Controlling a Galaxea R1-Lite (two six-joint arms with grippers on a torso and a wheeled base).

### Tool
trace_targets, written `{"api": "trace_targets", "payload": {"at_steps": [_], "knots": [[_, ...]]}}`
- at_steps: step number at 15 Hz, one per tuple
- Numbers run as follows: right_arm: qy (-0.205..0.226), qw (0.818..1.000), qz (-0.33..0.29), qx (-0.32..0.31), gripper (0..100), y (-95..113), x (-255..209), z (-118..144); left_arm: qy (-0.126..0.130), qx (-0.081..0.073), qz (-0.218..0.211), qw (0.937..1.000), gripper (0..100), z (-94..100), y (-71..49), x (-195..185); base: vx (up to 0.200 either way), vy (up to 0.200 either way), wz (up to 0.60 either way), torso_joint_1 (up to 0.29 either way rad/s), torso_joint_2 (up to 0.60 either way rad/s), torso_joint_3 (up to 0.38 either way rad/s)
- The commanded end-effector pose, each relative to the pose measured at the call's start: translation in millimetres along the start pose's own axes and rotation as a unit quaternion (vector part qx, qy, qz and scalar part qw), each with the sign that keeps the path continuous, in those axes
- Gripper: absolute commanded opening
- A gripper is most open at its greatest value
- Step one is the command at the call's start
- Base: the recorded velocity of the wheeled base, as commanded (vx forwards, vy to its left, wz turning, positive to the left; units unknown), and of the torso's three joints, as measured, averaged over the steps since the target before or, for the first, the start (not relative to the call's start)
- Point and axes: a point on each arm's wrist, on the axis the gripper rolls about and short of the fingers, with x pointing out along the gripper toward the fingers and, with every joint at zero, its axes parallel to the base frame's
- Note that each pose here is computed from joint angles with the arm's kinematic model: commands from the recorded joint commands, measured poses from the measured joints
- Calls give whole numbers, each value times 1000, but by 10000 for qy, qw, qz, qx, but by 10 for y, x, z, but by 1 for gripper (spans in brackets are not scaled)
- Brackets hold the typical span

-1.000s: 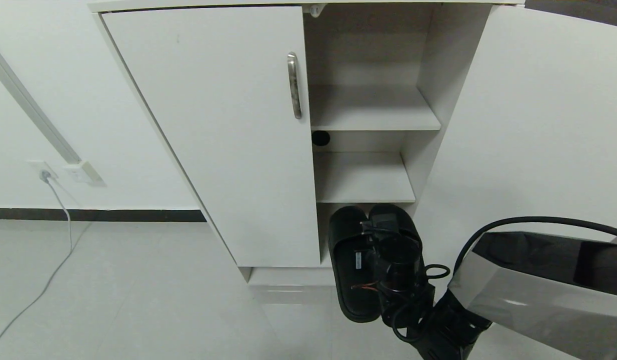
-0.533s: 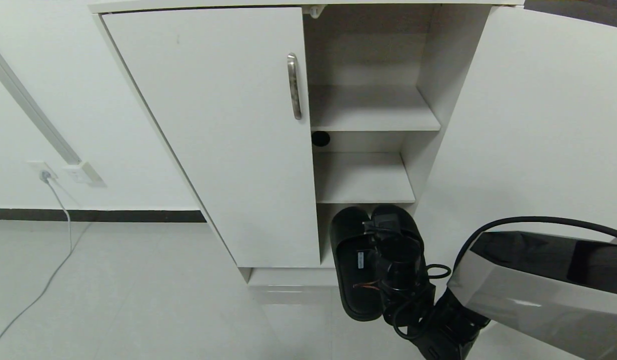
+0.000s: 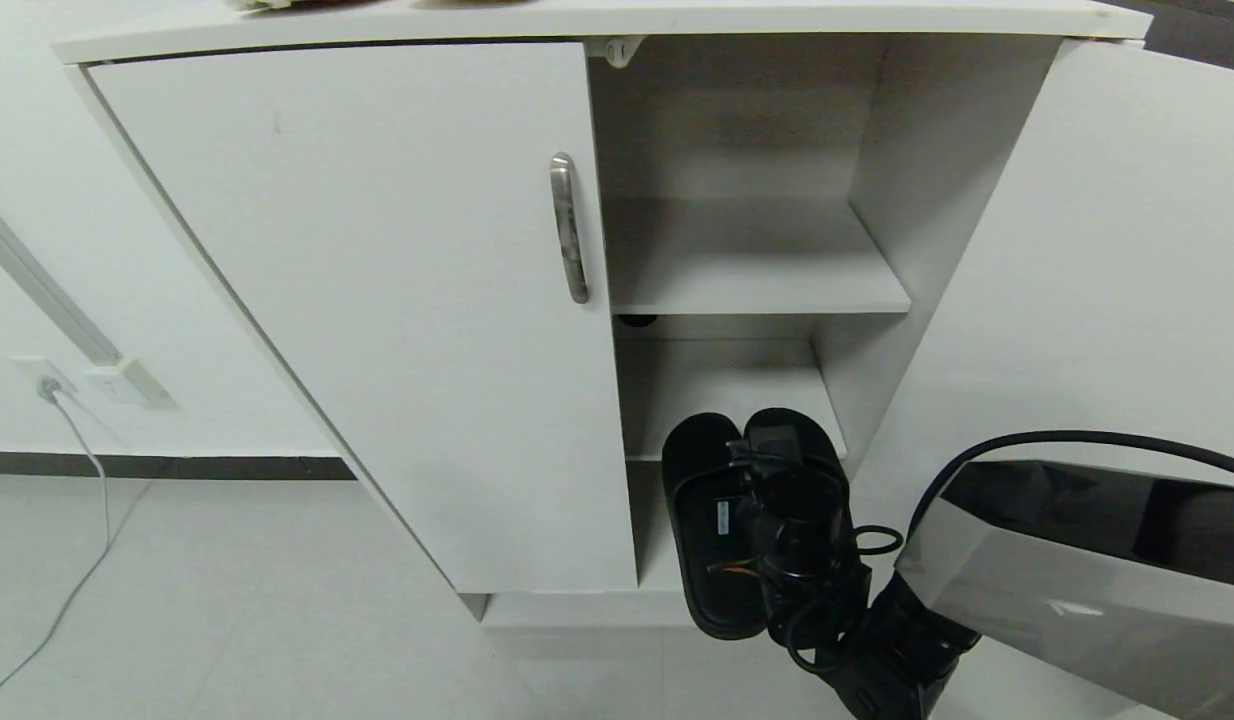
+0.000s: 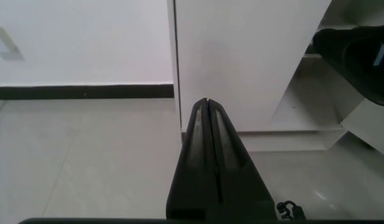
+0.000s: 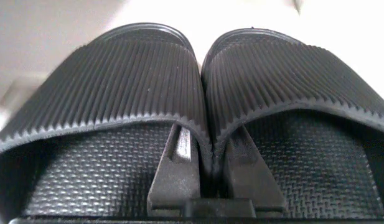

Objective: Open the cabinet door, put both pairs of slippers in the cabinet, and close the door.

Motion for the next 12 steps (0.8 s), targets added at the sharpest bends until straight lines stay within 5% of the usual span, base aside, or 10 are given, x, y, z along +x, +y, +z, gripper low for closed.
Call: {"api": "trace_targets", "payload": {"at_steps": [1, 12], "knots": [[-10, 10000, -32, -2, 0, -8, 70, 1, 7, -2, 9, 10000, 0, 0, 0, 1, 0, 0, 0, 0, 0, 0], [-212, 9990, -378, 119, 0, 58, 1072, 47, 7, -2, 24, 10000, 0, 0, 1, 1, 0, 0, 0, 0, 0, 0]]}}
